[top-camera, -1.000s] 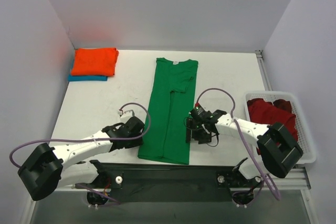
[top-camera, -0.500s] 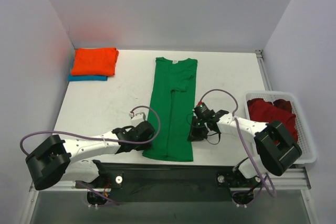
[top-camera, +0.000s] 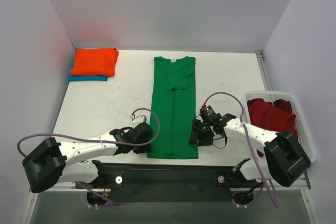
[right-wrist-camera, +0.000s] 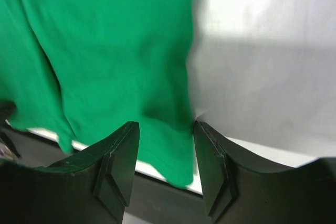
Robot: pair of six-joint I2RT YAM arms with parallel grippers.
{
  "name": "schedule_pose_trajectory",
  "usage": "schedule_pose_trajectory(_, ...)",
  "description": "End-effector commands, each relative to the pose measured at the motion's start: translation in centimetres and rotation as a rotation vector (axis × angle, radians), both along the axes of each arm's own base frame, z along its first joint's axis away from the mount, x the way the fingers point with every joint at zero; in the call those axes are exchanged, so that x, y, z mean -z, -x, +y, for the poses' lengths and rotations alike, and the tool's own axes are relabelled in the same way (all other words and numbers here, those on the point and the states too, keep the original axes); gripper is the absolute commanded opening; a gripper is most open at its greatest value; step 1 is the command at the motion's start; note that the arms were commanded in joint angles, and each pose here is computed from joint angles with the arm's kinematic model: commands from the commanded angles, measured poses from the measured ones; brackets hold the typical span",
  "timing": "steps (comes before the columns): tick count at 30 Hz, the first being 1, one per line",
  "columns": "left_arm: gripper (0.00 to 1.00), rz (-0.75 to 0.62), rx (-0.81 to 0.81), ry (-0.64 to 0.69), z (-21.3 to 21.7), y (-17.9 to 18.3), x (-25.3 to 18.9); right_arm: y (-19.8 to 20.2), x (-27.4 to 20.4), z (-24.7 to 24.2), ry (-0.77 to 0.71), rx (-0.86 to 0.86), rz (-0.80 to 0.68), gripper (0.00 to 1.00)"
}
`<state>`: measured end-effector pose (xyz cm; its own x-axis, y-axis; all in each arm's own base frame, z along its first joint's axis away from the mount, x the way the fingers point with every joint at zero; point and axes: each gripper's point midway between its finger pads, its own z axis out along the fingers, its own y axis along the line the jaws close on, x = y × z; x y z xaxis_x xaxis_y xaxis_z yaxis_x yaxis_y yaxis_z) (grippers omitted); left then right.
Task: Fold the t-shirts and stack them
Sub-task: Grab the bottom of the folded rectangular tshirt with both arms
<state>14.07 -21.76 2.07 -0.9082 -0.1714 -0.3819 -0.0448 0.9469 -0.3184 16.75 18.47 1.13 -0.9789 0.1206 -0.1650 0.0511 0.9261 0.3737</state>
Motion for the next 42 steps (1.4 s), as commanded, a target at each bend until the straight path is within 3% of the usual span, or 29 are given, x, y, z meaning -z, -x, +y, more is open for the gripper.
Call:
schedule_pose_trajectory(1,0.38,0.093,0.027,-0.04,2.0,2.8,1.0,4.6,0.8,-2.6,0.08,0.011,0.112,0.46)
schedule_pose_trajectory(10,0.38,0.112,0.05,-0.034,1.8,3.3,1.3,7.9,0.8,-3.2,0.051,0.057,0.165,0.45)
schedule_pose_trajectory(18,0.32,0.125,0.068,-0.027,1.9,3.9,1.6,8.4,2.0,-2.7,0.037,0.082,0.173,0.43)
schedule_pose_trajectory(22,0.23,0.129,0.083,-0.01,1.4,4.0,1.7,7.8,2.2,-2.5,0.031,0.112,0.154,0.31)
schedule_pose_trajectory(26,0.08,0.125,0.11,0.005,0.9,4.3,1.4,8.1,2.1,-1.8,0.002,0.105,0.15,0.04)
schedule_pose_trajectory(28,0.0,0.115,0.127,0.019,0.6,4.4,0.7,8.5,1.7,-1.5,-0.009,0.082,0.145,0.0)
schedule_pose_trajectory(31,0.0,0.095,0.166,0.045,-0.1,4.3,-0.7,9.1,0.3,-1.6,0.009,0.04,0.111,0.0)
schedule_pose_trajectory(33,0.0,0.03,0.167,0.044,-0.4,2.4,-2.9,7.5,-1.9,-0.8,-0.02,0.014,0.032,0.0)
schedule_pose_trajectory(36,0.0,-0.054,0.131,0.068,-0.7,-1.4,-5.1,5.0,-3.5,-1.2,0.05,0.008,-0.047,0.0)
schedule_pose_trajectory(42,0.0,-0.208,0.067,0.216,-4.8,-9.0,-10.1,-3.8,-7.8,0.4,0.07,0.055,-0.186,0.0)
